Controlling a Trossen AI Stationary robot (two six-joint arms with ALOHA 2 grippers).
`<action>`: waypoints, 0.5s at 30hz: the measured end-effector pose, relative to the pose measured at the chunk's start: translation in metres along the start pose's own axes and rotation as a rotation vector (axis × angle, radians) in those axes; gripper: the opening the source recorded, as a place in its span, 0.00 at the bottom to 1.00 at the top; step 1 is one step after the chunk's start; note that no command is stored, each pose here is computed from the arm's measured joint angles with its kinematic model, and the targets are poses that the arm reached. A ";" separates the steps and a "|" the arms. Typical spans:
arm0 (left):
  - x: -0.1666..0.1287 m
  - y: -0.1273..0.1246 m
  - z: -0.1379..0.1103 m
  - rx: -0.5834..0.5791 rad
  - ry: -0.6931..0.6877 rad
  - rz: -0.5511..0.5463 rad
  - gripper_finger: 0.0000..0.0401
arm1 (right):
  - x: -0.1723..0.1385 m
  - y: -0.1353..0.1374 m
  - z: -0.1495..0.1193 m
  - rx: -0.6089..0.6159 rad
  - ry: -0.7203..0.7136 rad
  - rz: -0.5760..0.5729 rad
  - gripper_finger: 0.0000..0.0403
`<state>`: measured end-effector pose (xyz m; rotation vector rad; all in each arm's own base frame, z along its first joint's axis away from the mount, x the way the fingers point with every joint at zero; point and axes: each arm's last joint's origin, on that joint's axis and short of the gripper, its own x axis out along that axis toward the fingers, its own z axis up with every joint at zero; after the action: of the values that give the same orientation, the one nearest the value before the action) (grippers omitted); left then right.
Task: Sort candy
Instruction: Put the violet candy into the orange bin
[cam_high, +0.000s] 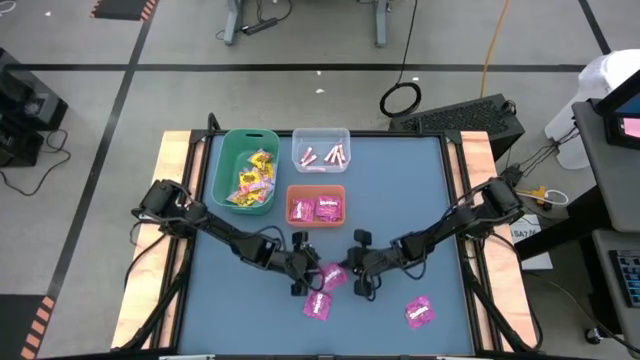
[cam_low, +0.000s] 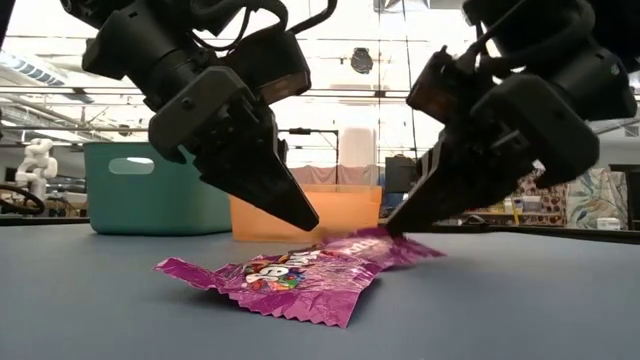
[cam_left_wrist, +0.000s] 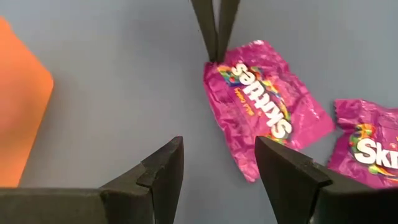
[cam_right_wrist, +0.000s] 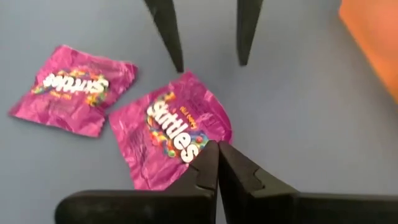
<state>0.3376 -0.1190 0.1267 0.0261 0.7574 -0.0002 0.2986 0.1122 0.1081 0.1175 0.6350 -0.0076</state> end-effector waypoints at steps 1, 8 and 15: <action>0.000 0.000 0.000 0.001 0.000 0.002 0.51 | -0.001 0.000 0.002 -0.004 -0.008 0.000 0.00; 0.000 0.000 0.000 0.008 0.000 0.001 0.51 | -0.008 0.001 0.010 -0.028 -0.042 0.003 0.00; 0.001 0.004 0.001 0.024 0.013 -0.049 0.49 | -0.011 0.001 0.014 -0.041 -0.059 0.006 0.00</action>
<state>0.3392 -0.1152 0.1265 0.0306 0.7712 -0.0554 0.2979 0.1113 0.1264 0.0791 0.5758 0.0080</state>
